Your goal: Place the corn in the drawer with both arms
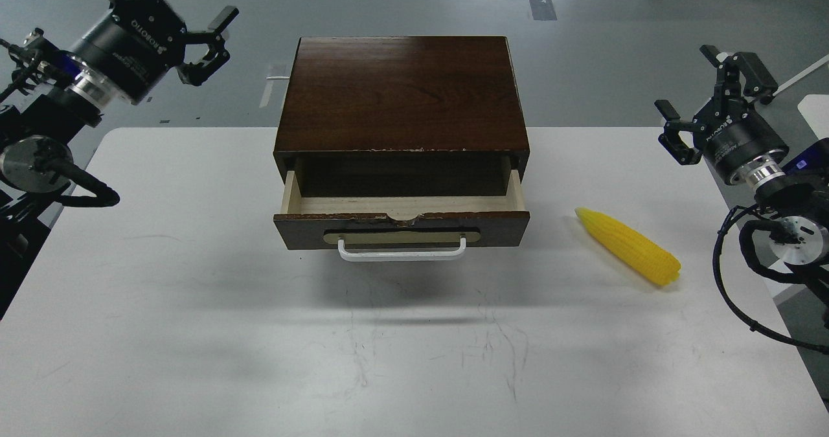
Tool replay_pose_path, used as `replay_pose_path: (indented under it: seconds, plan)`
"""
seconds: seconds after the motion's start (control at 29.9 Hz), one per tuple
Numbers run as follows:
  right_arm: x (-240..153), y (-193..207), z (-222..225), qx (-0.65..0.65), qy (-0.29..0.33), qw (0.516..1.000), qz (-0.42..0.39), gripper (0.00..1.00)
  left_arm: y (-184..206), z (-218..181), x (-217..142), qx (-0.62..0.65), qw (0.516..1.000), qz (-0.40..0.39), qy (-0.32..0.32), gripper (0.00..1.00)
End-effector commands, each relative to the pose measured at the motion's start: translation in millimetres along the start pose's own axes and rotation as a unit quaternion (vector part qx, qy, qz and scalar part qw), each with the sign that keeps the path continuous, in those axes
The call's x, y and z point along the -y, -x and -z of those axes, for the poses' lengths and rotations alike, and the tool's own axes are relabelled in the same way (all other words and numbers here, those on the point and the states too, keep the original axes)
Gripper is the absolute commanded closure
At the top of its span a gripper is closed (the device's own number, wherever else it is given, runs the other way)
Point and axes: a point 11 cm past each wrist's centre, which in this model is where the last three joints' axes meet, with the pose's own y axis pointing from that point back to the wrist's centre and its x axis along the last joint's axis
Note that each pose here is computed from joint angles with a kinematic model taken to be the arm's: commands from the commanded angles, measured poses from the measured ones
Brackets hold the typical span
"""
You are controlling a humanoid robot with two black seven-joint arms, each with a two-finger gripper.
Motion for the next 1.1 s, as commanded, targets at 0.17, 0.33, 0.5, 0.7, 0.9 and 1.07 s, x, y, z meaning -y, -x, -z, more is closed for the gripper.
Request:
replay_pose_path:
  seconds: [0.17,0.33,0.5,0.7,0.9,1.07]
  plan:
    - [-9,-4,37,-0.21,0.055,0.973,0.083,0.0,-13,21,-8,-0.023,0.999,-0.027,-0.017,0.01]
    - [-29,-19,35,-0.4,0.141,0.895,0.141,0.0,-8,27,-4,-0.028,0.999,-0.021,-0.019,0.01]
    - [-42,-24,11,-0.541,0.233,0.778,0.22,0.0,-7,27,-4,-0.029,0.999,-0.019,-0.019,0.01]
    - [-52,-27,-12,-0.624,0.314,0.648,0.303,0.0,-6,27,-4,-0.028,0.999,-0.017,-0.019,0.01]
    - [-35,-7,-30,-0.644,0.31,0.61,0.342,0.0,-4,28,-3,-0.03,0.999,-0.016,-0.02,0.01]
    - [-27,4,-43,-0.644,0.306,0.604,0.356,0.0,-4,28,-3,-0.03,0.999,-0.016,-0.02,0.01]
